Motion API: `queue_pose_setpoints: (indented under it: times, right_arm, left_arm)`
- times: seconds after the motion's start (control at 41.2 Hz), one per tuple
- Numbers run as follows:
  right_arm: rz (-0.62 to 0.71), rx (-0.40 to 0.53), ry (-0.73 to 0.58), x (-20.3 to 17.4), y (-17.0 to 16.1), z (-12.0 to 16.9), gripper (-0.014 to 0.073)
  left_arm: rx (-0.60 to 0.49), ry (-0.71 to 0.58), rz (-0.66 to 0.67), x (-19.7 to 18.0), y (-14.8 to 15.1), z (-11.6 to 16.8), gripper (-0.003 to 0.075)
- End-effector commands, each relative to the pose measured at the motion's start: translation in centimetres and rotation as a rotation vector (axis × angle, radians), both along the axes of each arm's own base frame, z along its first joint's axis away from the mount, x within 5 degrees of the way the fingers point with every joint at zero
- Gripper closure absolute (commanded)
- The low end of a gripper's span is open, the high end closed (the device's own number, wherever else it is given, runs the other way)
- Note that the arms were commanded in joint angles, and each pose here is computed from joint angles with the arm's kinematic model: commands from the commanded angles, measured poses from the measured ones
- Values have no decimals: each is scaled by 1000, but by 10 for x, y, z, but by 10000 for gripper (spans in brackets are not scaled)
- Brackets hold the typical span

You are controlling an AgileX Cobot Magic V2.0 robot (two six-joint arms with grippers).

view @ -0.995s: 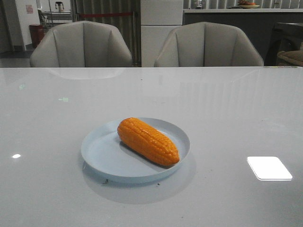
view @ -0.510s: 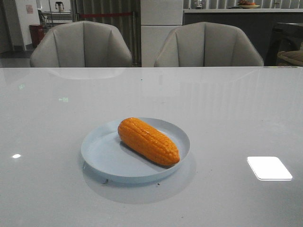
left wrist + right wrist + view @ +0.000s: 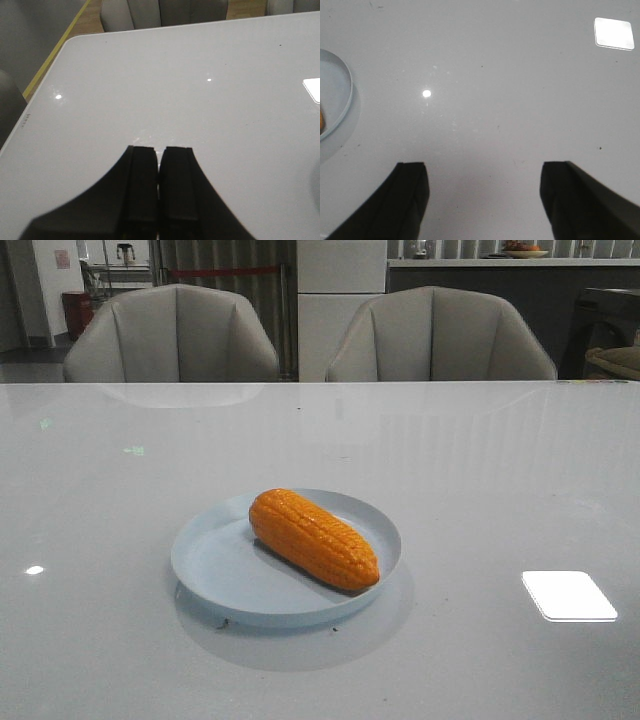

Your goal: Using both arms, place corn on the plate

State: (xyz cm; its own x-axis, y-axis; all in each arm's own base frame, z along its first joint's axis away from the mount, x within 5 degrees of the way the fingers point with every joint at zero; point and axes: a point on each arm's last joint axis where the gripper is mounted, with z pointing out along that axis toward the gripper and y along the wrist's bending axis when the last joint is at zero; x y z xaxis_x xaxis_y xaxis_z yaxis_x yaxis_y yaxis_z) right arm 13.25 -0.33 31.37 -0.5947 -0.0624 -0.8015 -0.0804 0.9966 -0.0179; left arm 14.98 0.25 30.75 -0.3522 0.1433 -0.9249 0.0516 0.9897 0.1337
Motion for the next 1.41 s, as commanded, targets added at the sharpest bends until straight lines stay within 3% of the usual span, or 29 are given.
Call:
queue_pose_setpoints:
  times: [0.0, 0.194, 0.316, 0.461, 0.728, 0.898, 1.141, 1.384]
  right_arm:
    - [-17, -4, -103, 3, -1, 15, 25]
    - [-17, -4, -103, 3, -1, 15, 25]
    - [-17, -4, -103, 3, -1, 15, 25]
    - [-17, -4, -103, 3, -1, 15, 25]
    - [-17, -4, -103, 3, -1, 15, 25]
    - [-17, -4, -103, 3, -1, 15, 25]
    - [-17, -4, -103, 3, -1, 15, 25]
    - [-16, -4, -99, 2, -1, 14, 25]
  left_arm:
    - [-12, -114, 16, 3, 1, 18, 631]
    - [-20, -109, 16, 3, 1, 17, 631]
    - [-110, -124, 23, -1, -1, 20, 631]
    - [-192, -219, 21, -21, -3, 33, 631]
    - [-148, -450, -11, -77, -6, 52, 631]
    - [-124, -560, -49, -110, -8, 36, 631]
    - [-131, -617, -69, -128, -8, -3, 631]
    - [-139, -560, -56, -115, -7, -28, 631]
